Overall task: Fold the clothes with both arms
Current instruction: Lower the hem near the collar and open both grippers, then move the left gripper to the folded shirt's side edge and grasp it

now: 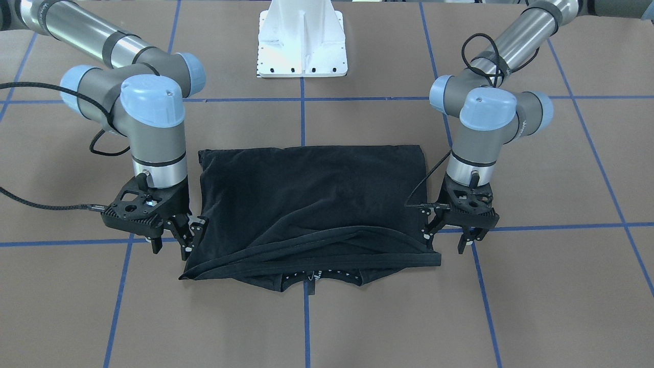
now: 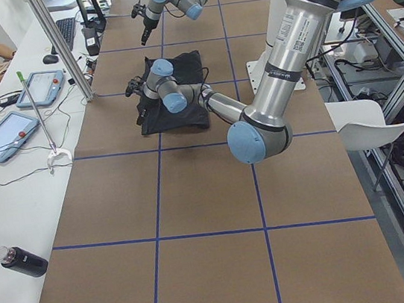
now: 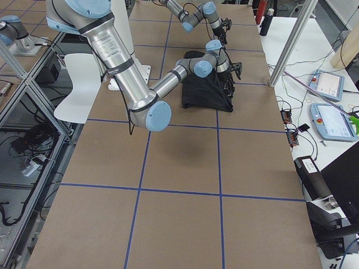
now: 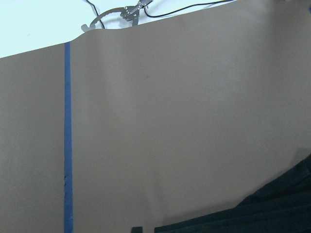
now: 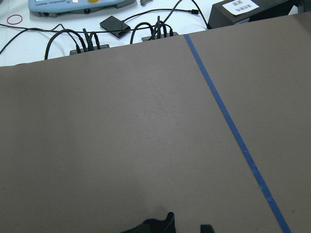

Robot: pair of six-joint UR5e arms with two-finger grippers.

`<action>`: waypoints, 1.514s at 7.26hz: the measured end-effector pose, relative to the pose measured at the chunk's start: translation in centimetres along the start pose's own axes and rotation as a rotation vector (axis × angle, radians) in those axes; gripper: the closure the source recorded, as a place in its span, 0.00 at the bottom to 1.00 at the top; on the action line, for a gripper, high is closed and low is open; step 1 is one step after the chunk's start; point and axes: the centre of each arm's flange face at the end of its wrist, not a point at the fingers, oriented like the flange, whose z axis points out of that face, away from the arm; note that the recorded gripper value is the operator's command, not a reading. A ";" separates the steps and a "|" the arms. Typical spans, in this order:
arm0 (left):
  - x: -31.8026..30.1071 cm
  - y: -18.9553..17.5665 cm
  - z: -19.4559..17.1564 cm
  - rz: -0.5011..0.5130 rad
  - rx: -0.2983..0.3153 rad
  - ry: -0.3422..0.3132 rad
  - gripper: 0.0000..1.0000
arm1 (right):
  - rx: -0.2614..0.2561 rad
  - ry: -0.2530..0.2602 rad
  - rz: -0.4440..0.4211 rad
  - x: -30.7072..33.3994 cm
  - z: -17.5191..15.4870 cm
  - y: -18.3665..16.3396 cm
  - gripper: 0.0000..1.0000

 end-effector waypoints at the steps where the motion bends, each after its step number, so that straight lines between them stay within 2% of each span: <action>1: -0.6 0.6 -1.2 0.032 -0.009 0.030 0.00 | -0.033 -0.031 -0.033 0.5 -1.0 -0.4 0.00; 4: -1.7 6.4 -4.7 0.043 -0.073 0.130 0.00 | -0.053 -0.087 -0.072 1.7 -3.6 1.0 0.00; 7: -0.1 17.7 -5.5 -0.026 -0.130 0.283 0.01 | -0.052 -0.097 -0.081 1.7 -4.0 1.9 0.00; 8: 0.4 20.0 -5.5 -0.035 -0.146 0.309 0.06 | -0.052 -0.098 -0.081 1.7 -4.1 2.0 0.00; 9: 1.3 21.8 -5.3 -0.046 -0.158 0.319 0.20 | -0.052 -0.098 -0.082 1.6 -4.1 2.1 0.00; 11: 3.4 24.2 -5.0 -0.075 -0.176 0.326 0.57 | -0.052 -0.098 -0.082 1.6 -4.0 2.2 0.00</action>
